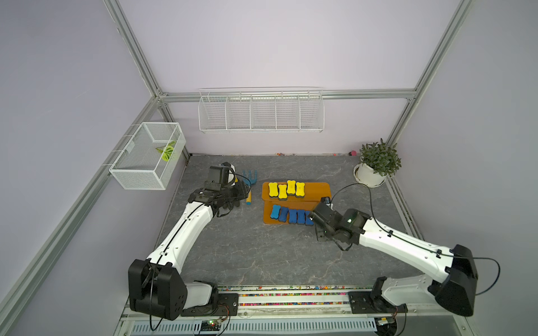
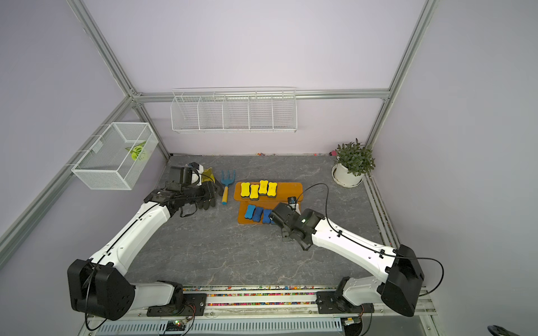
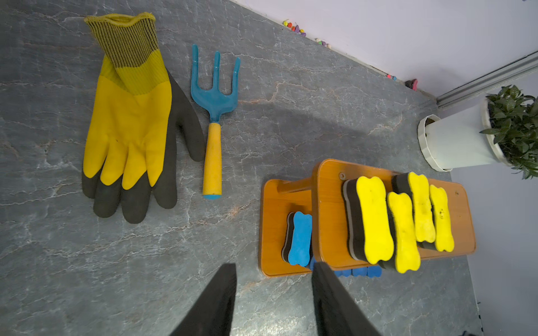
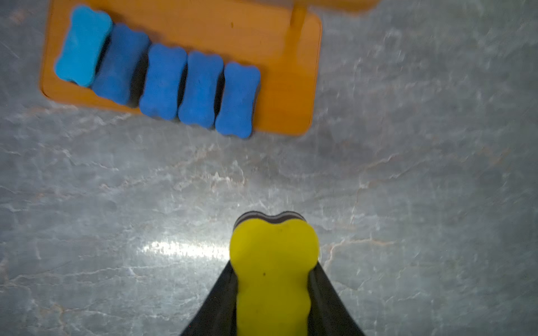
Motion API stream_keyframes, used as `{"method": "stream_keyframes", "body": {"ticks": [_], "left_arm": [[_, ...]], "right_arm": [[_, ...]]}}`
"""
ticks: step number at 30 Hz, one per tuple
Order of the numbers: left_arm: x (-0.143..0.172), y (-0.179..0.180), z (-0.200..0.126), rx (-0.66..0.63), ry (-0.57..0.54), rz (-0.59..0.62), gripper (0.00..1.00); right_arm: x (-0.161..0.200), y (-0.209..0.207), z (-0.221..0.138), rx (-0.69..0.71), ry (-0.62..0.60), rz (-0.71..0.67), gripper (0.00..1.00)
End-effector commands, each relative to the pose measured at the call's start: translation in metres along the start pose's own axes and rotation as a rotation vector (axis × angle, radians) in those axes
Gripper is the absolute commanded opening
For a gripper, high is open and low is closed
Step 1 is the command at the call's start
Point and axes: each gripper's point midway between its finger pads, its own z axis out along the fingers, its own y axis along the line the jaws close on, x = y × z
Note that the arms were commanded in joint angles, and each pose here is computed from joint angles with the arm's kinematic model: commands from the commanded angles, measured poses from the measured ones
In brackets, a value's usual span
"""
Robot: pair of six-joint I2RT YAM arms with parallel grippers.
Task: Remove the whiteboard erasers from the shelf
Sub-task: Pick up the whiteboard eraser from the shelf, then place the whiteboard eraser at the center of the board.
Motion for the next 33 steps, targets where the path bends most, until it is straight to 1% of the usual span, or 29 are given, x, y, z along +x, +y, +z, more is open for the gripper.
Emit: {"method": "stream_keyframes", "body": {"ticks": [1, 5, 7, 12, 20, 27, 33], "left_arm": [[0.002, -0.003, 0.001, -0.004, -0.003, -0.007, 0.47], [0.004, -0.006, 0.004, 0.012, 0.010, -0.014, 0.47], [0.004, -0.006, 0.004, 0.010, 0.013, -0.009, 0.47], [0.004, -0.005, 0.003, 0.006, 0.007, -0.007, 0.47], [0.004, -0.004, 0.007, 0.006, 0.015, -0.013, 0.47], [0.005, -0.003, 0.010, -0.001, 0.020, -0.009, 0.47], [0.007, 0.000, 0.014, -0.015, 0.038, -0.008, 0.47]], "right_arm": [[0.023, 0.005, 0.004, 0.015, 0.003, 0.085, 0.27], [0.064, 0.006, 0.022, 0.062, 0.076, 0.064, 0.27], [0.083, 0.010, 0.030, 0.057, 0.103, 0.055, 0.27], [0.112, 0.014, 0.042, 0.070, 0.139, 0.022, 0.27], [0.130, 0.009, 0.056, 0.093, 0.161, 0.029, 0.27], [0.136, 0.000, 0.062, 0.129, 0.167, 0.053, 0.30], [0.135, 0.002, 0.064, 0.123, 0.163, 0.021, 0.37]]}}
